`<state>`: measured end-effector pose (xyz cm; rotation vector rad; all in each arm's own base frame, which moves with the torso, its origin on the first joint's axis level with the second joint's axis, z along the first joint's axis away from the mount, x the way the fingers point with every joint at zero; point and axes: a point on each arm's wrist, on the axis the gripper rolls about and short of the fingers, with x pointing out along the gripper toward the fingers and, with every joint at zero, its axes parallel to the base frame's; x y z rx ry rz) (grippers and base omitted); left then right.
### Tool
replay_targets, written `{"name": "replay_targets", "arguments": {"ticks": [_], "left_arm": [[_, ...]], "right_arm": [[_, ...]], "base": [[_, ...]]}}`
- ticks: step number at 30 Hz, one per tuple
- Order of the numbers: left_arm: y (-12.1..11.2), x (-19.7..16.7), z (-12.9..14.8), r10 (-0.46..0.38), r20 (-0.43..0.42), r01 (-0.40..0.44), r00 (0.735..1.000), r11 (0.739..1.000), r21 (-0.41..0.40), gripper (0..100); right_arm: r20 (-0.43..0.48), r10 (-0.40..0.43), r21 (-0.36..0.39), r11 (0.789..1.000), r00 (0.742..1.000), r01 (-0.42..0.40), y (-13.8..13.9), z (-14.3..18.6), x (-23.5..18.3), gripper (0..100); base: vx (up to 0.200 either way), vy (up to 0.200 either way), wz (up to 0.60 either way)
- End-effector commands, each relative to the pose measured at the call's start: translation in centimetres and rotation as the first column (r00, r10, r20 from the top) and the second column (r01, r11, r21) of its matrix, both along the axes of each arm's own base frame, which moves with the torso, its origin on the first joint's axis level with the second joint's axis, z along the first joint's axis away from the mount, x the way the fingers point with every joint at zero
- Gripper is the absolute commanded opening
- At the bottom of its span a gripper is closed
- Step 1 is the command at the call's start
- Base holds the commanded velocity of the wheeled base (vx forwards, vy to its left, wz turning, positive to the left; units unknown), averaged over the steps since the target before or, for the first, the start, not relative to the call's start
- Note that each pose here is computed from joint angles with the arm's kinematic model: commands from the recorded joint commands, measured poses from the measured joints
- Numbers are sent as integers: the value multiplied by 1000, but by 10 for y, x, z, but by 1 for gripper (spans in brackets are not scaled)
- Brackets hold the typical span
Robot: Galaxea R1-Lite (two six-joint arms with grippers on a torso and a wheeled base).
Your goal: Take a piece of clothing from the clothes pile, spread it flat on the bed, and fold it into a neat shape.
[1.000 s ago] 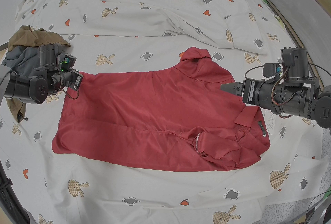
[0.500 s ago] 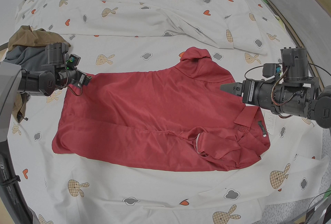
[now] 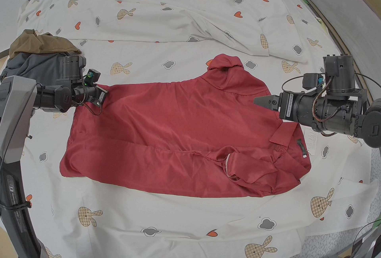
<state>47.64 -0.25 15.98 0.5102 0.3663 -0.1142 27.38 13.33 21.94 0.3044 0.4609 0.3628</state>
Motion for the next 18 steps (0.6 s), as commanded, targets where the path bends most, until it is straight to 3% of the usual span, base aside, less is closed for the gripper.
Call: {"name": "replay_targets", "arguments": {"ticks": [1, 12, 13, 18], "left_arm": [[1, 1, -3, 0, -6, 0, 1000, 1000, -2, 0], [5, -35, 33, 10, 29, -10, 1000, 1000, -11, 0], [5, -61, 49, 9, 51, -8, 999, 1000, -12, 0], [4, -91, 59, 10, 106, -9, 994, 1000, -16, 0]], "right_arm": [[1, -4, 0, 1000, 1000, 4, -1, 0, 0, 100], [2, -6, -2, 1000, 1000, 6, -1, 0, 1, 100], [3, -5, -1, 1000, 1000, 5, -1, 1, 1, 100], [5, -6, -1, 1000, 1000, 6, 1, 1, 4, 100]], "base": [[0, 0, 0], [0, 0, 0], [0, 0, 0], [0, 0, 0]]}}
